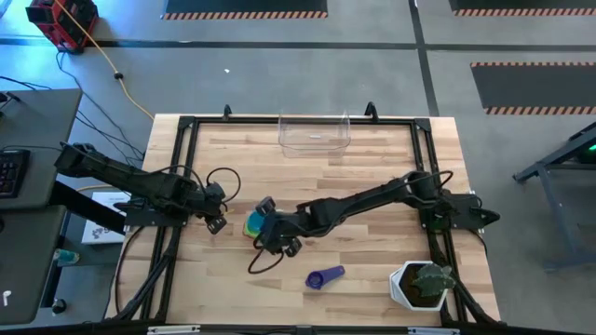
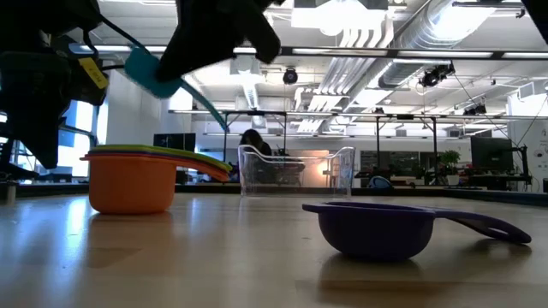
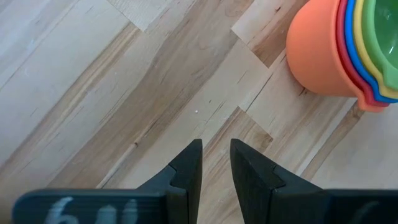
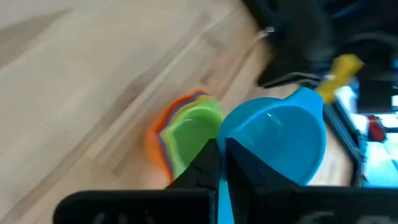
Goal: Nest measuring cups in basket
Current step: Stack the light blue measuring cup into the green measuring cup
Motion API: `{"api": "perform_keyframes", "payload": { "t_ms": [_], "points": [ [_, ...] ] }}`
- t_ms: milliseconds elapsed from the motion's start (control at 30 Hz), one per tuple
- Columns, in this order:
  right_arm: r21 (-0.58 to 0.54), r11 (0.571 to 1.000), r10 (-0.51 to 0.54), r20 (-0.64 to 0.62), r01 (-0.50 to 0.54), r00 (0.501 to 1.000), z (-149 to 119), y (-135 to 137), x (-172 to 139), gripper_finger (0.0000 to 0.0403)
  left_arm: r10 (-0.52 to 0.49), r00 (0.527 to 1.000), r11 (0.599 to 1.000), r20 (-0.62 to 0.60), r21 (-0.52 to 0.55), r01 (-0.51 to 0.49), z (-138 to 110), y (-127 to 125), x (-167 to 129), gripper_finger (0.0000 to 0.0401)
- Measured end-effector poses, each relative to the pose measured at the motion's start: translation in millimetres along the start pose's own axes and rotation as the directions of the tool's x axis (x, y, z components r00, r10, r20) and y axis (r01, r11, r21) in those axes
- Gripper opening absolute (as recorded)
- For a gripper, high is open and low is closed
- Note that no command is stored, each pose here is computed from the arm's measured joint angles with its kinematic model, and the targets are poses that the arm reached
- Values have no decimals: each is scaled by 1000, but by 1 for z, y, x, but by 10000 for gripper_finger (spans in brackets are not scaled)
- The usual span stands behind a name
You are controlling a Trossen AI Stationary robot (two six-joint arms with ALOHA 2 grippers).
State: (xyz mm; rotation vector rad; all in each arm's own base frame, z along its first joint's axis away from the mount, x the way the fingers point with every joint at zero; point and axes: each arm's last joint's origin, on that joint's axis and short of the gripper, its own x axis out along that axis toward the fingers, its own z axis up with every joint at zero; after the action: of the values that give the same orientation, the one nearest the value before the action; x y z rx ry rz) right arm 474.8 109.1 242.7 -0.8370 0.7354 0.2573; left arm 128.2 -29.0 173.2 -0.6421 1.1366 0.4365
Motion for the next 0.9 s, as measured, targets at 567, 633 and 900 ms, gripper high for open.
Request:
{"api": "perform_keyframes", "payload": {
  "t_ms": [567,633,900],
  "points": [
    [-32,997,76,-7,-76,997,-9,9,23,0,0,1000,1000,0,0,0,0,0,0,74],
    [-26,996,87,5,-87,996,-11,7,24,0,1,1000,1000,0,1,-1,0,0,0,74],
    [-14,996,87,14,-87,996,-14,3,26,0,0,1000,1000,0,1,0,0,0,0,74]
  ]
}}
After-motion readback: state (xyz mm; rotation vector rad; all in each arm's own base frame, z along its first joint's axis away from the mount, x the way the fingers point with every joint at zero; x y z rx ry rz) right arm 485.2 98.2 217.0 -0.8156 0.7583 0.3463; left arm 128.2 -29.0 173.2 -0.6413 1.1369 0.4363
